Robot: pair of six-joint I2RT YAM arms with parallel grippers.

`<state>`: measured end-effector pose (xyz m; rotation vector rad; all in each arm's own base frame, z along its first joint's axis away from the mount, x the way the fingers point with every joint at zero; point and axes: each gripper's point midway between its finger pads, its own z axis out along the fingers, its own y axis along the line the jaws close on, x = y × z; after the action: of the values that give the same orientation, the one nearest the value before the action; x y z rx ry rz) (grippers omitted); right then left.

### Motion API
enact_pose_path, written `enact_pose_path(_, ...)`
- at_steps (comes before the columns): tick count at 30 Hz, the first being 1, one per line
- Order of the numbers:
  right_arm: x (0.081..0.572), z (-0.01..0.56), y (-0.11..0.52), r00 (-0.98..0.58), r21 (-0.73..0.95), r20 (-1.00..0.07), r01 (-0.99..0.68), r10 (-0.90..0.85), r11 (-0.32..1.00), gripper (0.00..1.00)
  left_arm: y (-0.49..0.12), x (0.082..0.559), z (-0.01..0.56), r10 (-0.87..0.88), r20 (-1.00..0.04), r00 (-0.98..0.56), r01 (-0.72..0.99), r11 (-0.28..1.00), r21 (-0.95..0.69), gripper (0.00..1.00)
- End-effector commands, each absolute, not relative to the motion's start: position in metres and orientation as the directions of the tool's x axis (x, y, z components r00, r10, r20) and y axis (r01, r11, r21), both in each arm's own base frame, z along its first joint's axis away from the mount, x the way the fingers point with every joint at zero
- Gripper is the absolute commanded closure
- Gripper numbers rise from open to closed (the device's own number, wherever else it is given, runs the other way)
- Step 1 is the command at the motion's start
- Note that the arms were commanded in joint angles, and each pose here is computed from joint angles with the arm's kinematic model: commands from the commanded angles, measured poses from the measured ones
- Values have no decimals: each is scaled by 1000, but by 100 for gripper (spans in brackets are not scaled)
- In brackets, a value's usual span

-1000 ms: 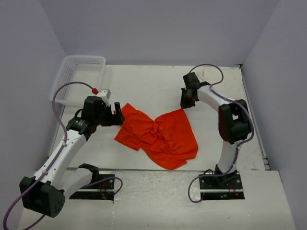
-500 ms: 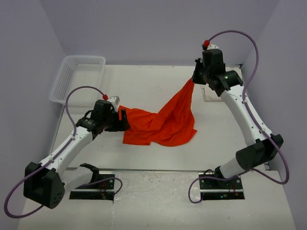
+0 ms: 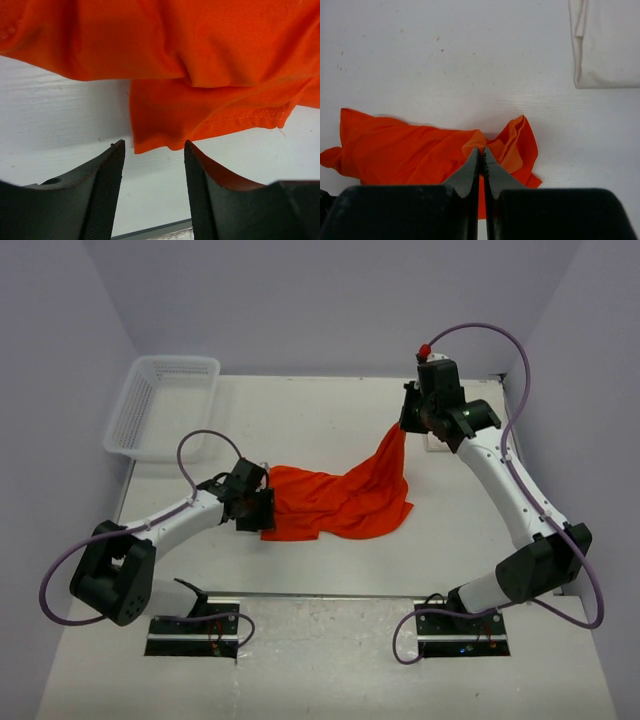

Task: Fold and stack the t-shirts
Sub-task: Flatten out the tshirt

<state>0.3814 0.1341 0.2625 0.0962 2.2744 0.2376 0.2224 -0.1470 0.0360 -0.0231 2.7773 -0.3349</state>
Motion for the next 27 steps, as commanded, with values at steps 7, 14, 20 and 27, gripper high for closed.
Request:
enact_pose_path(7, 369, 291, 134, -585, 237, -796, -68, 154, 969, 100, -145, 218, 8, -101, -311, -945, -47, 983, -178, 57)
enact_pose_path(14, 359, 295, 130, -565, 242, -810, -75, 158, 967, 100, -140, 215, -3, -108, -300, -948, -69, 988, -139, 64)
enact_pose_path(20, 357, 290, 128, -575, 238, -802, -65, 158, 969, 100, -142, 203, -14, -97, -255, -962, -61, 988, -145, 100)
enact_pose_path(27, 372, 289, 112, -552, 155, -824, -3, 127, 988, 100, -148, 230, 72, -132, -455, -881, -39, 977, -210, 100)
